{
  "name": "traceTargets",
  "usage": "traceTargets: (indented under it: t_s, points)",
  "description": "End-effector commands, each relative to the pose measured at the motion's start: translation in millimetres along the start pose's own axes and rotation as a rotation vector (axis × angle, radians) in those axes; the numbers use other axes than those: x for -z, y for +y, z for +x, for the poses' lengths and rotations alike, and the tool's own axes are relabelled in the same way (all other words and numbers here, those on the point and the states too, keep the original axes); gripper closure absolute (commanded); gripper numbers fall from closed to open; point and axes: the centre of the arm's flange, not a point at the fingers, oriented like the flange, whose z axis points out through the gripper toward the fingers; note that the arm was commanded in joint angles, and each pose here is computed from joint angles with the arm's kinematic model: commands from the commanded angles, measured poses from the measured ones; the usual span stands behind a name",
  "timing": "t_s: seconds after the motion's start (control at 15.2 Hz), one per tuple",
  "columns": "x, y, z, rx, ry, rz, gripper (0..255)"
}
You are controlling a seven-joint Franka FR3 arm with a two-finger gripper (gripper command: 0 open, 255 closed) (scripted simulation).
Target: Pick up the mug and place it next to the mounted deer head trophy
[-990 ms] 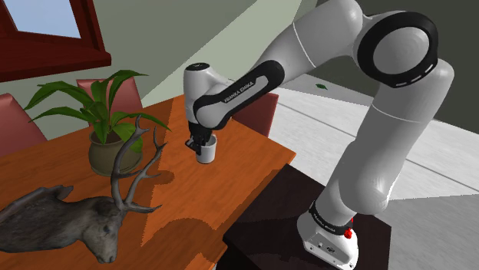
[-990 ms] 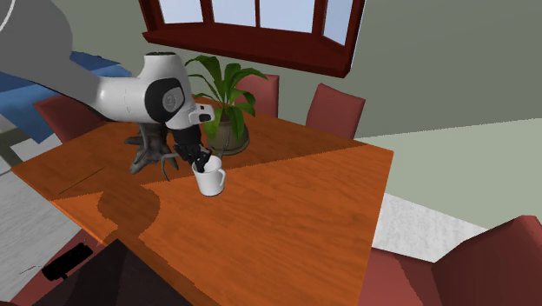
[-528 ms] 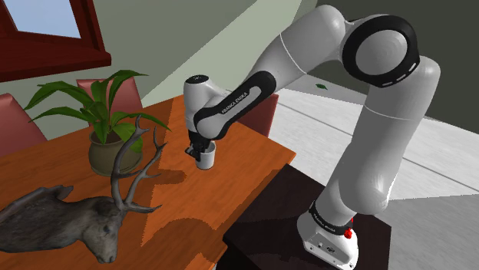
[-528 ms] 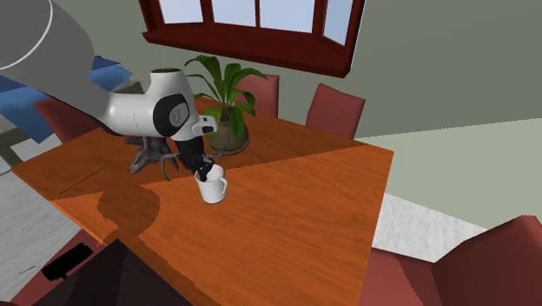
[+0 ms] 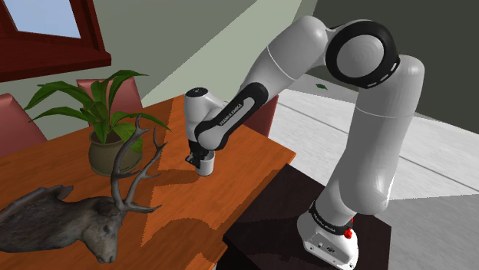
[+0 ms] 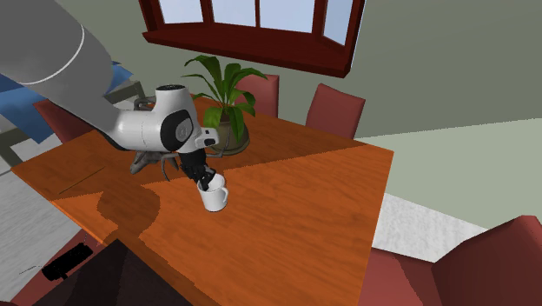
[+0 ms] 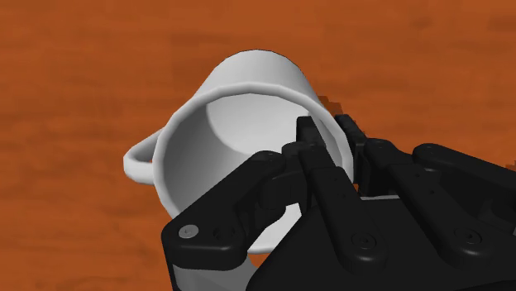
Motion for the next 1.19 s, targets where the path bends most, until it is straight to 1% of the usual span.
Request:
traceTargets:
  t_s: [0.0, 0.2, 0.73, 0.79, 1.12]
  points:
    - [-10, 0, 1, 0.000, 0.001, 0.000, 255]
    - [-28, -1, 1, 0.000, 0.001, 0.000, 255]
    - [-28, -1, 1, 0.000, 0.001, 0.000, 255]
    - [-28, -1, 1, 0.000, 0.001, 0.000, 0]
    - [-28, -1, 1, 0.000, 0.001, 0.000, 0]
